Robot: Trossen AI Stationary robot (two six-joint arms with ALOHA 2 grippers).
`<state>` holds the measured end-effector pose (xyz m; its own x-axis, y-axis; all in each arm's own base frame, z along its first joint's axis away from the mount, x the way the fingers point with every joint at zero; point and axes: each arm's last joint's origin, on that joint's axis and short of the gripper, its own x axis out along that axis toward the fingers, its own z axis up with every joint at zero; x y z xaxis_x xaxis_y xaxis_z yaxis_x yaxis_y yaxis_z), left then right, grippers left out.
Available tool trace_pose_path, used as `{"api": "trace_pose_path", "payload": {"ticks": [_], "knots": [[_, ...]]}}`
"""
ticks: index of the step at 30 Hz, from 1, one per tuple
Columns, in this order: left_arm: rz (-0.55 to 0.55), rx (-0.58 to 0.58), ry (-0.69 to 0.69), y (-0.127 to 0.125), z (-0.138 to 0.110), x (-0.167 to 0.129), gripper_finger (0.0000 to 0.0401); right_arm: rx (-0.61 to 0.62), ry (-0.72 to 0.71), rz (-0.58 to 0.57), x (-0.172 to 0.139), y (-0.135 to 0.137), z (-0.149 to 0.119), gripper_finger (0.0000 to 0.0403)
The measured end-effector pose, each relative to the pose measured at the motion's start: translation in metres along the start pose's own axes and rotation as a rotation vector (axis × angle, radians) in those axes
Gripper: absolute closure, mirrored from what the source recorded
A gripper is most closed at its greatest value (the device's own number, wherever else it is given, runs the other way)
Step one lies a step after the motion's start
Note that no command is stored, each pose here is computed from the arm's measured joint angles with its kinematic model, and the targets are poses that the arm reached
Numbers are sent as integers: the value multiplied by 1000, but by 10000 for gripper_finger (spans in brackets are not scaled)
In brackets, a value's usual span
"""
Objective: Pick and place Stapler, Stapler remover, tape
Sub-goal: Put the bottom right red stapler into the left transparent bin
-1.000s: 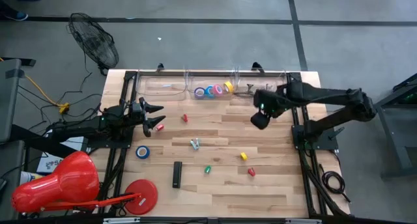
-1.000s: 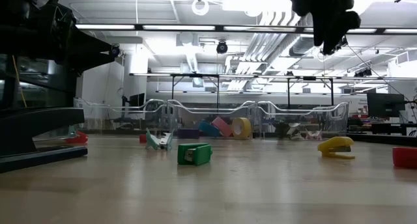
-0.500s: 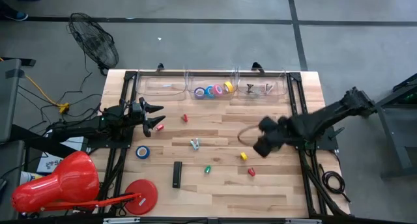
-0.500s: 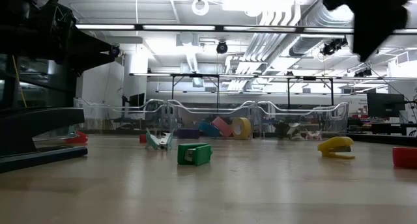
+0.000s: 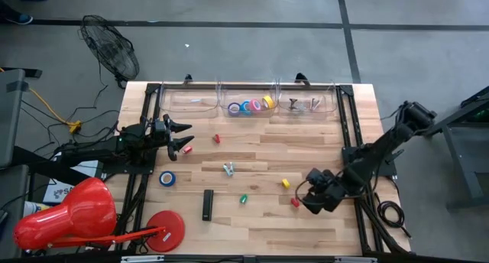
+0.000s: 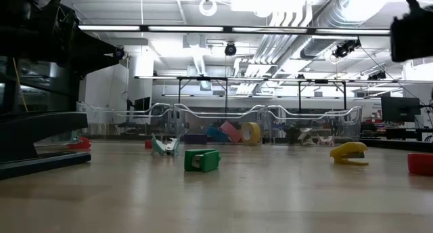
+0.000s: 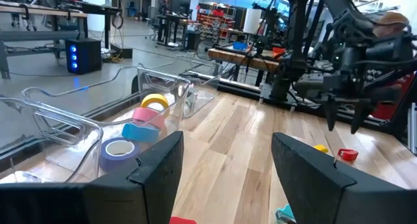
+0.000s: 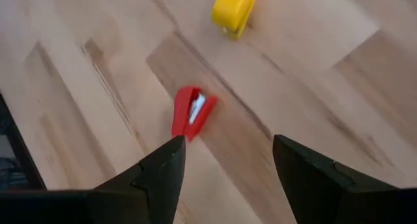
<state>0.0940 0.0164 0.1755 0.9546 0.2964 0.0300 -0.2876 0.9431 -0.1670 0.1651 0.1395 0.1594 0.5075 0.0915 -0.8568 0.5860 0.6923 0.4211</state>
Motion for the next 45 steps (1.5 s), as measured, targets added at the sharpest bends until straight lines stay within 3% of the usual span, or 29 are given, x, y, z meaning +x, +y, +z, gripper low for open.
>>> {"api": "trace_pose_path", "payload": {"ticks": [7, 13, 24, 31, 39, 45], "knots": [[0, 0, 0, 0, 0, 0, 171, -22, 51, 27, 5, -7, -13, 181], [0, 0, 0, 0, 0, 0, 171, -64, 131, 16, 10, 11, -12, 181], [0, 0, 0, 0, 0, 0, 171, 34, 286, -321, 26, 39, 8, 181], [0, 0, 0, 0, 0, 0, 171, 121, 276, -286, 29, 60, 34, 181], [0, 0, 0, 0, 0, 0, 171, 233, 265, -274, 30, 59, 62, 181], [0, 0, 0, 0, 0, 0, 171, 225, 258, -291, 32, 54, 67, 181]]}}
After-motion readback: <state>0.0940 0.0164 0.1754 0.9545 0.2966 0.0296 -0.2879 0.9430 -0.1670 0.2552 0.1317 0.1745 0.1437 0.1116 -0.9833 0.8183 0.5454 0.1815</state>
